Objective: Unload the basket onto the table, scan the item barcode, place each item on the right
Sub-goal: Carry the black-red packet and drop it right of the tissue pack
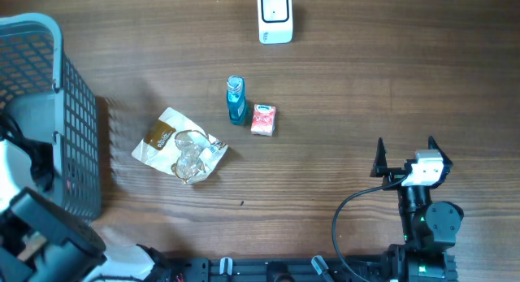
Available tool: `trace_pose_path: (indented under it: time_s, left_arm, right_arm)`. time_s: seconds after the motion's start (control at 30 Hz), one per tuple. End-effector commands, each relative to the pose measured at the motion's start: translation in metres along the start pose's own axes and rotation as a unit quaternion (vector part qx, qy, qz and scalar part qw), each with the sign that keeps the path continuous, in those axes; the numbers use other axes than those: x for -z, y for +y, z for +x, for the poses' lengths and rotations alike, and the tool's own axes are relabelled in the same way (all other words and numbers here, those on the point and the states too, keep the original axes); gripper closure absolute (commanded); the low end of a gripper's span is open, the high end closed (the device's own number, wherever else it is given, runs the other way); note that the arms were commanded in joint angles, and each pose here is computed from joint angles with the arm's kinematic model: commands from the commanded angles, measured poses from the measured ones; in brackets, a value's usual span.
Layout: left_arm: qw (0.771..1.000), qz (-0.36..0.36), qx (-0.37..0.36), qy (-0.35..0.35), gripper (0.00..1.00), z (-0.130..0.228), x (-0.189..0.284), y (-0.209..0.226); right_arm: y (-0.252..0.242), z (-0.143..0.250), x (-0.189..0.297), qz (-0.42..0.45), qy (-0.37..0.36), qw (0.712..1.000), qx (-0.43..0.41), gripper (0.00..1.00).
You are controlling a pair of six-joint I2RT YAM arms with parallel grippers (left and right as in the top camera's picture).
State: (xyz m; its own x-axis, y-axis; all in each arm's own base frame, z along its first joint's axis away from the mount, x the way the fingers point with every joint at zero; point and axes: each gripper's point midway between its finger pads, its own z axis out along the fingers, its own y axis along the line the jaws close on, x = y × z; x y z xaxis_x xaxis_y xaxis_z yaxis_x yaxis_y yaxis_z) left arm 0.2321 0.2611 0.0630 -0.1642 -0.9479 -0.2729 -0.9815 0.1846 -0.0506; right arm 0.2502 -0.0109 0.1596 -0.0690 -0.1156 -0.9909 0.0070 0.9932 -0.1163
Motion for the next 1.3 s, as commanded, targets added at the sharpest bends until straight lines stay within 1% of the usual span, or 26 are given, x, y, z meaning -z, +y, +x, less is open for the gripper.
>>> trace_pose_path:
  time_s: [0.0,0.07,0.1,0.17,0.27,0.37,0.4,0.43,0.5,0.53,0.57,0.6,0.63,0.67,0.7,0.73,0.77,0.83,0.87,0.9,0.93,1.0,1.07,1.17,1.23,1.27]
  left_arm:
    - [0.983,0.173,0.001,-0.053,0.96,-0.026,0.082,-0.054]
    - [0.961,0.26,-0.011,-0.095,0.96,-0.034,0.132,-0.074]
    - [0.94,0.315,-0.023,-0.129,0.96,-0.037,0.168,-0.084]
    - [0.907,0.379,-0.04,-0.178,0.96,-0.039,0.22,-0.091]
    - [0.829,0.49,-0.079,-0.257,0.96,-0.017,0.323,-0.089]
    - [0.787,0.536,-0.077,-0.295,0.96,0.01,0.38,-0.073]
    - [0.77,0.558,-0.096,-0.295,0.96,0.03,0.397,-0.073]
    - [0.761,0.579,-0.108,-0.271,0.96,0.049,0.404,-0.076]
    - [0.735,0.633,-0.174,-0.168,0.96,0.113,0.414,-0.092]
    - [0.735,0.64,-0.197,-0.106,0.96,0.143,0.408,-0.097]
    - [0.733,0.641,-0.219,-0.066,0.96,0.166,0.405,-0.1]
    - [0.727,0.641,-0.245,-0.028,0.96,0.189,0.402,-0.104]
    - [0.715,0.634,-0.292,0.036,0.96,0.229,0.396,-0.109]
    - [0.711,0.622,-0.32,0.072,0.96,0.254,0.389,-0.113]
    - [0.704,0.597,-0.366,0.12,0.96,0.294,0.378,-0.118]
    - [0.698,0.576,-0.401,0.143,0.96,0.324,0.368,-0.123]
    - [0.698,0.56,-0.421,0.148,0.96,0.343,0.361,-0.126]
    - [0.7,0.506,-0.48,0.154,0.96,0.399,0.33,-0.137]
    - [0.706,0.476,-0.503,0.148,0.96,0.422,0.311,-0.141]
    - [0.731,0.423,-0.525,0.11,0.96,0.44,0.273,-0.153]
    - [0.742,0.392,-0.536,0.089,0.96,0.45,0.249,-0.16]
    - [0.745,0.364,-0.552,0.084,0.96,0.478,0.213,-0.175]
    - [0.749,0.355,-0.554,0.072,0.96,0.493,0.186,-0.191]
    - [0.769,0.336,-0.544,0.013,0.96,0.49,0.154,-0.213]
    - [0.759,0.347,-0.551,0.002,0.91,0.498,0.146,-0.224]
    - [0.757,0.349,-0.553,0.0,0.85,0.499,0.146,-0.226]
  right_arm:
    - [0.003,-0.001,0.0,-0.009,-0.003,1.0,-0.009,0.0]
    - [0.003,-0.001,0.0,-0.009,-0.002,1.0,-0.009,0.0]
    - [0.003,-0.001,0.0,-0.009,-0.002,1.0,-0.009,0.0]
    - [0.003,-0.001,0.0,-0.009,-0.003,1.0,-0.009,0.0]
    - [0.003,-0.001,0.0,-0.009,-0.003,1.0,-0.009,0.0]
    - [0.003,-0.001,0.0,-0.009,-0.003,1.0,-0.009,0.0]
    - [0.003,-0.001,0.0,-0.009,-0.002,1.0,-0.009,0.0]
    - [0.003,-0.001,0.0,-0.009,-0.002,1.0,-0.009,0.0]
    - [0.003,-0.001,0.0,-0.009,-0.002,1.0,-0.009,0.0]
    - [0.003,-0.001,0.0,-0.009,-0.002,1.0,-0.009,0.0]
    - [0.003,-0.001,0.0,-0.009,-0.003,1.0,-0.009,0.0]
    - [0.003,-0.001,0.0,-0.009,-0.002,1.0,-0.009,0.0]
    - [0.003,-0.001,0.0,-0.009,-0.002,1.0,-0.009,0.0]
    - [0.003,-0.001,0.0,-0.009,-0.002,1.0,-0.009,0.0]
    - [0.003,-0.001,0.0,-0.009,-0.002,1.0,-0.009,0.0]
    - [0.003,-0.001,0.0,-0.009,-0.002,1.0,-0.009,0.0]
    - [0.003,-0.001,0.0,-0.009,-0.002,1.0,-0.009,0.0]
    - [0.003,-0.001,0.0,-0.009,-0.003,1.0,-0.009,0.0]
    - [0.003,-0.001,0.0,-0.009,-0.002,1.0,-0.009,0.0]
    - [0.003,-0.001,0.0,-0.009,-0.002,1.0,-0.009,0.0]
    - [0.003,-0.001,0.0,-0.009,-0.002,1.0,-0.009,0.0]
    - [0.003,-0.001,0.0,-0.009,-0.002,1.0,-0.009,0.0]
    - [0.003,-0.001,0.0,-0.009,-0.003,1.0,-0.009,0.0]
    - [0.003,-0.001,0.0,-0.009,-0.002,1.0,-0.009,0.0]
    - [0.003,-0.001,0.0,-0.009,-0.002,1.0,-0.009,0.0]
    - [0.003,-0.001,0.0,-0.009,-0.002,1.0,-0.009,0.0]
